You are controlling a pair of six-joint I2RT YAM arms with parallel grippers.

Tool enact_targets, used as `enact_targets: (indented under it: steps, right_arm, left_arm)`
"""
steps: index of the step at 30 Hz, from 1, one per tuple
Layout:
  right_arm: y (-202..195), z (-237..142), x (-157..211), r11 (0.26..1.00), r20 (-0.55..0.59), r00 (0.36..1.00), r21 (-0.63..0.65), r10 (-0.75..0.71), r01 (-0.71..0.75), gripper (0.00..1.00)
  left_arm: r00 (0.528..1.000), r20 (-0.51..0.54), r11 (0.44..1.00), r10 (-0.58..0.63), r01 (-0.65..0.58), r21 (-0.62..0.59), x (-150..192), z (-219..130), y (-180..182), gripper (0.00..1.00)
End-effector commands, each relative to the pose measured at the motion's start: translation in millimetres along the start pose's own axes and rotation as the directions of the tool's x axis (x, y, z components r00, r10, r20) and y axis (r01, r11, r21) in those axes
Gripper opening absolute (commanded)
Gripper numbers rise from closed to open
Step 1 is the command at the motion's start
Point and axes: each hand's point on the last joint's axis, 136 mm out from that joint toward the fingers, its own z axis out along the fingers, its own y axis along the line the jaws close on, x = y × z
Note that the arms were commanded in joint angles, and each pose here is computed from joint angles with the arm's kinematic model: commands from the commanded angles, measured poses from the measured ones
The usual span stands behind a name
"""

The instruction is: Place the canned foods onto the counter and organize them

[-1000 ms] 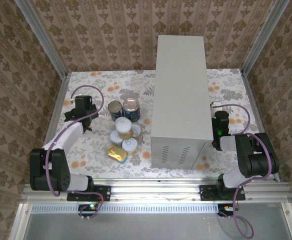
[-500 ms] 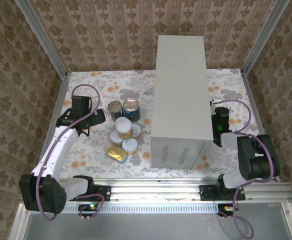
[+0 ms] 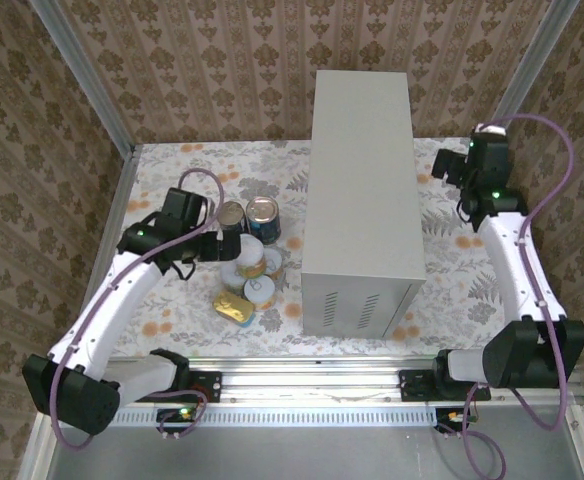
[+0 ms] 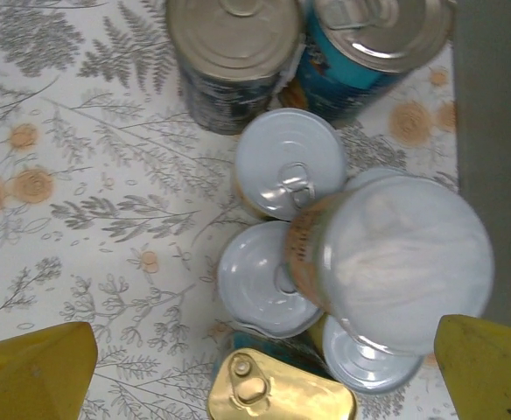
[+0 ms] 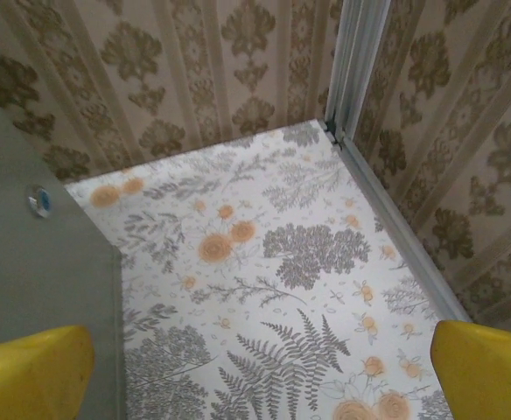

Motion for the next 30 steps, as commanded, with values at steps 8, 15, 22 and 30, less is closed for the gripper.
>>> enact_targets:
  steps: [8, 15, 22, 30]
  right_arm:
    - [36, -127, -38, 0.956, -0.015, 0.986, -0.25, -0.163, 0.154, 1.0]
    - [96, -216, -45, 0.793, 0.111, 0.944, -0.517, -0.311, 0.323, 1.0]
    - [147, -289, -16, 0.497, 0.218, 0.886, -0.761, -0.409, 0.416, 1.0]
    - [166, -308, 22, 0.347, 0.245, 0.838, -0.826, -0.487, 0.443, 1.0]
  left_arm:
    - [0.978, -0.086, 0.979, 0.19, -0.195, -0.052, 0, 17, -35, 1.0]
    - [0.964, -0.1, 0.962, 0.248, -0.257, -0.091, -2, 30, -43, 1.0]
    - [0.955, -0.122, 0.957, 0.27, -0.28, -0.079, 0, 42, -54, 1.0]
    - [0.944, -0.151, 0.948, 0.292, -0.307, -0.088, 7, 55, -56, 1.0]
